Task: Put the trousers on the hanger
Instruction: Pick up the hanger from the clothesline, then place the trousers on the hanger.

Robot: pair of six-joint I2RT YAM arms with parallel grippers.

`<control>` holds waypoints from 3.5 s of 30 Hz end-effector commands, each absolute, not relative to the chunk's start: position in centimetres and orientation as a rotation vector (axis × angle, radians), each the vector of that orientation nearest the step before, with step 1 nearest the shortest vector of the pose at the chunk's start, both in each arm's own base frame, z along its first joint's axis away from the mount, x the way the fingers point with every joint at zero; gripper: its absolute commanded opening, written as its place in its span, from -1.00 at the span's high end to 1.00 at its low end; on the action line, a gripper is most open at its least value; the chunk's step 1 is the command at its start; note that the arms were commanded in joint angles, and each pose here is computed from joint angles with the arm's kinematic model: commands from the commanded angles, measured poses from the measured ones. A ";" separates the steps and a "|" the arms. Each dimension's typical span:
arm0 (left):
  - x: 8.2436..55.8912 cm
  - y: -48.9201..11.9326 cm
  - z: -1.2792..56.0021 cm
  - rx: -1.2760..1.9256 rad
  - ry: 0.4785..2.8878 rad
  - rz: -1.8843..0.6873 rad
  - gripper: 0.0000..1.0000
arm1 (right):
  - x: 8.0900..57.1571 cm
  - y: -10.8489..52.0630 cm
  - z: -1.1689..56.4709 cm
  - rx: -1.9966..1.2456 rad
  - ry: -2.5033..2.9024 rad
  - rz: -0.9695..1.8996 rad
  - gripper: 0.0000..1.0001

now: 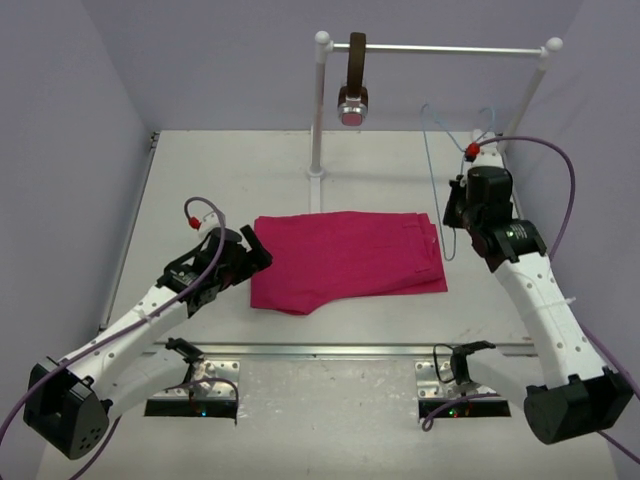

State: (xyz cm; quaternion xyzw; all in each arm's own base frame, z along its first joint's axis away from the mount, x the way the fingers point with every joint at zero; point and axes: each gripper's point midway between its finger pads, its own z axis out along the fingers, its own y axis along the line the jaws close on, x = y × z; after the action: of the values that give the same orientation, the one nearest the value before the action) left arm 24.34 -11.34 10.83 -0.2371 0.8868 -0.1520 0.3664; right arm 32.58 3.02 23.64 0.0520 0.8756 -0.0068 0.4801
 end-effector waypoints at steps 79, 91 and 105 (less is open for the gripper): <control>31.0 -34.4 14.9 -0.057 2.202 -1.246 1.00 | 22.4 20.1 0.2 0.248 2.276 0.070 1.00; 30.8 -39.2 9.1 -0.170 2.414 -1.267 1.00 | 22.5 18.2 0.7 0.339 2.223 0.137 1.00; 32.7 -42.0 9.1 -0.150 2.451 -1.269 -0.07 | 22.4 18.2 2.0 0.223 2.198 0.242 1.00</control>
State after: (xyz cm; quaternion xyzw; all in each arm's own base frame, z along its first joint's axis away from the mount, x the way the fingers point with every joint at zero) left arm 32.40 -40.18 6.68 -0.0741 0.8832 -0.4269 0.1796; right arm 21.43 17.89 0.89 0.1005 0.8959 0.0907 0.4231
